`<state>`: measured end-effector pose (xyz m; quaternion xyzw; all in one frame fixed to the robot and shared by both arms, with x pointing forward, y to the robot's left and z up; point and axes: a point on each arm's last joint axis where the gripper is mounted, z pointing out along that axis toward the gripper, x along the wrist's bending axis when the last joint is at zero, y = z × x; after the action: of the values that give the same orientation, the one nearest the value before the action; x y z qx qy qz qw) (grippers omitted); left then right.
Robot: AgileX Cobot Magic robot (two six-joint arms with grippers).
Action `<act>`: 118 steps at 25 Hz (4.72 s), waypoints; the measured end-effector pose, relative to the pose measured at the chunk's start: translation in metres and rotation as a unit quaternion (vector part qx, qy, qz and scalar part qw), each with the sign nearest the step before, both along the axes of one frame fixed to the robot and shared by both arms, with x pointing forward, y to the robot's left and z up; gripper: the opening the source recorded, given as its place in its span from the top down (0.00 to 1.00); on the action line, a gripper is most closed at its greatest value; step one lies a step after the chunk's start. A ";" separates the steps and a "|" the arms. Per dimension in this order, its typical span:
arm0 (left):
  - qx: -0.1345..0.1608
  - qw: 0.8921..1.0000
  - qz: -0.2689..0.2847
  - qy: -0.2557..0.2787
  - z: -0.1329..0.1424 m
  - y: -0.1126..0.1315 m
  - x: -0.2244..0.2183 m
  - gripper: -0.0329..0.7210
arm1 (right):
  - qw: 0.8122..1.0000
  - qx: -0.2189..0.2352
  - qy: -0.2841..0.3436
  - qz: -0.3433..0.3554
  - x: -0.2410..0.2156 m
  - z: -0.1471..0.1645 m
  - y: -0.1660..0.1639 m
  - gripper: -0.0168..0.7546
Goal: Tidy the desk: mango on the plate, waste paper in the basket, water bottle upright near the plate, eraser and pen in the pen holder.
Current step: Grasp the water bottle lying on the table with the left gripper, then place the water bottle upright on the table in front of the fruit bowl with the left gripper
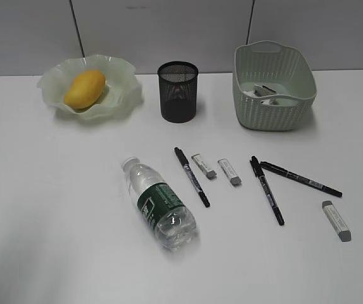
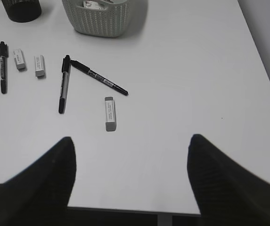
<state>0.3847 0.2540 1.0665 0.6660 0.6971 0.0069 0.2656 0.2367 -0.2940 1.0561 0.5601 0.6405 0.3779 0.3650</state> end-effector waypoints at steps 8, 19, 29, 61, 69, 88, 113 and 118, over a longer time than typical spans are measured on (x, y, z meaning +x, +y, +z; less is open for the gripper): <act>-0.005 0.997 0.036 0.066 0.008 -0.021 0.056 0.36 | 1.000 0.000 0.000 0.000 0.000 0.000 0.000 0.23; -0.028 0.983 0.143 0.113 -0.015 -0.110 0.106 0.37 | 1.000 0.001 0.000 0.000 0.000 0.000 0.000 0.23; -0.080 0.973 0.182 0.115 -0.062 -0.164 0.123 0.30 | 1.000 0.011 0.001 -0.005 0.000 0.000 0.000 0.23; 0.022 0.969 0.159 0.186 -0.140 -0.192 0.178 0.17 | 0.999 0.025 0.002 -0.020 0.000 0.000 -0.001 0.30; 0.054 0.972 0.136 0.186 -0.145 -0.194 0.182 0.17 | 0.999 0.025 0.002 -0.021 0.000 0.000 -0.001 0.32; 0.088 0.972 0.108 0.187 -0.153 -0.202 0.173 0.29 | 0.999 0.025 0.002 -0.021 0.000 0.000 -0.001 0.33; 0.173 0.978 -0.038 -0.107 -0.010 -0.130 0.190 0.29 | 0.999 0.025 0.002 -0.021 0.000 0.000 -0.001 0.34; 0.154 0.977 -0.020 -0.148 0.009 -0.084 0.194 0.29 | 0.999 0.025 0.002 -0.021 0.000 0.000 -0.001 0.34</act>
<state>0.5790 0.1698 1.0757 0.7040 0.6273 0.2073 0.2605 0.2368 -0.2954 1.0560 0.5832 0.6197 0.3849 0.3574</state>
